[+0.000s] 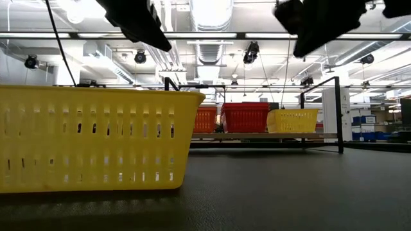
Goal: Stack baskets on shelf by color
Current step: Stack the bottom yellow basket on top of the yellow basket on the shelf
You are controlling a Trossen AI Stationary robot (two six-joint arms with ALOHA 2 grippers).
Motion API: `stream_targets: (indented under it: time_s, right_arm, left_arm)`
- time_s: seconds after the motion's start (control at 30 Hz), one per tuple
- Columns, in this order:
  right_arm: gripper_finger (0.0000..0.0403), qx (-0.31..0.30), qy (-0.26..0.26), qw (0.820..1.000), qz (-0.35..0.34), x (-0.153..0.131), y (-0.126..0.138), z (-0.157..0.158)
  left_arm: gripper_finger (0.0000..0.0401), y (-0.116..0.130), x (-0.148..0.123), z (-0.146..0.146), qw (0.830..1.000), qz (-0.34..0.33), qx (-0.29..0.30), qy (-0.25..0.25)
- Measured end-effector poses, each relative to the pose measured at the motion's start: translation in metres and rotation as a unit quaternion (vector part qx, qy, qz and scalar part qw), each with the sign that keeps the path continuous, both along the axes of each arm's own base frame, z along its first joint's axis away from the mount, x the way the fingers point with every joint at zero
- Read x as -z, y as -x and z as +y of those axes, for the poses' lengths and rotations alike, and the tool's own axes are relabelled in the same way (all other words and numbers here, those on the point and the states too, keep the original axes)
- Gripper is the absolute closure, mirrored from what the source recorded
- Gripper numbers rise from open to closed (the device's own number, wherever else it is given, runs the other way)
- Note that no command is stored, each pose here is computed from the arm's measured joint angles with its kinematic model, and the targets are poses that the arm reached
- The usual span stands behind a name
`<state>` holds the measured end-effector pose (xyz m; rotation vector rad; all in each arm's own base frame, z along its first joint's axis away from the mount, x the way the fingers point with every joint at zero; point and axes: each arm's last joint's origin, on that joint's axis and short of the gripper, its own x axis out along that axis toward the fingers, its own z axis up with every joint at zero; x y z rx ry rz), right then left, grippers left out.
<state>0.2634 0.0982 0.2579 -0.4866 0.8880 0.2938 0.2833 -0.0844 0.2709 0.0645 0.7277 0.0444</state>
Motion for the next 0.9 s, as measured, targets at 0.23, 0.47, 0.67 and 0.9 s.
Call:
stream_targets:
  time_s: [0.23, 0.47, 0.67, 0.9]
  right_arm:
    - [0.0313, -0.196, 0.079, 0.976, -0.051, 0.012, -0.043, 0.02]
    - [0.0264, -0.28, 0.079, 0.956, -0.037, 0.05, -0.104, 0.034]
    - [0.0261, -0.346, 0.057, 0.937, -0.003, 0.052, -0.138, 0.047]
    - [0.0271, -0.38, 0.035, 0.924, 0.023, 0.067, -0.165, 0.045]
  left_arm:
    - [0.0401, 0.002, -0.003, 0.0, 0.999, -0.004, 0.022, -0.038]
    - [0.0401, 0.002, -0.015, 0.015, 0.964, -0.038, -0.068, -0.255]
    - [0.0401, 0.011, -0.021, 0.017, 0.962, -0.048, -0.071, -0.259]
    - [0.0401, 0.012, -0.032, 0.018, 0.953, -0.081, -0.063, -0.284]
